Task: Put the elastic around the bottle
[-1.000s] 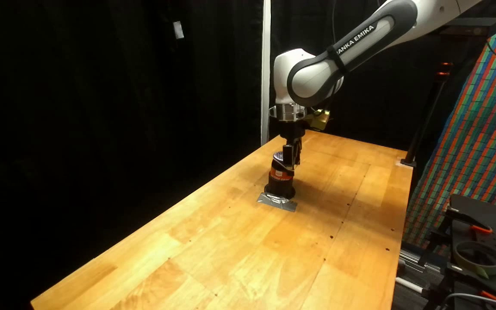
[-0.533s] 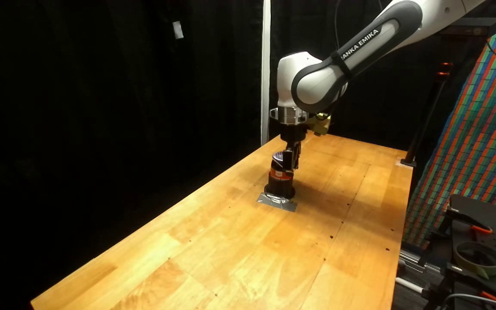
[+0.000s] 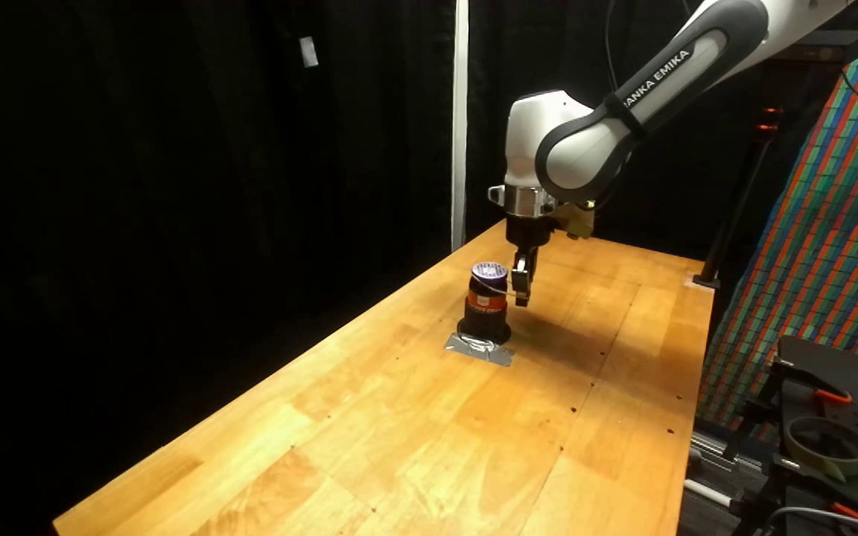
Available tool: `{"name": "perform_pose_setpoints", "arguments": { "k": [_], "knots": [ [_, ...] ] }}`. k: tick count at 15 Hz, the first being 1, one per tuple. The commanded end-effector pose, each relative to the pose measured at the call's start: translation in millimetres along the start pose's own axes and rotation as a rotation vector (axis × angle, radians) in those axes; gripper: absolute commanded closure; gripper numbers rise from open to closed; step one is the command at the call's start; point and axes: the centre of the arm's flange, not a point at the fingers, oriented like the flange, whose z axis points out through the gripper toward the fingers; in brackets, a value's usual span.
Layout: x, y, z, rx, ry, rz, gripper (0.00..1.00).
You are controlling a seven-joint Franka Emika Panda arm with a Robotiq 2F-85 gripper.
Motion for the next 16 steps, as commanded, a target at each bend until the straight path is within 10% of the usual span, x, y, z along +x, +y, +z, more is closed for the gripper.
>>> {"name": "perform_pose_setpoints", "arguments": {
  "k": [1, 16],
  "knots": [
    [-46, 8, -9, -0.021, 0.108, 0.007, 0.94],
    [-106, 24, -13, 0.092, 0.634, 0.037, 0.91]
  ]
}}
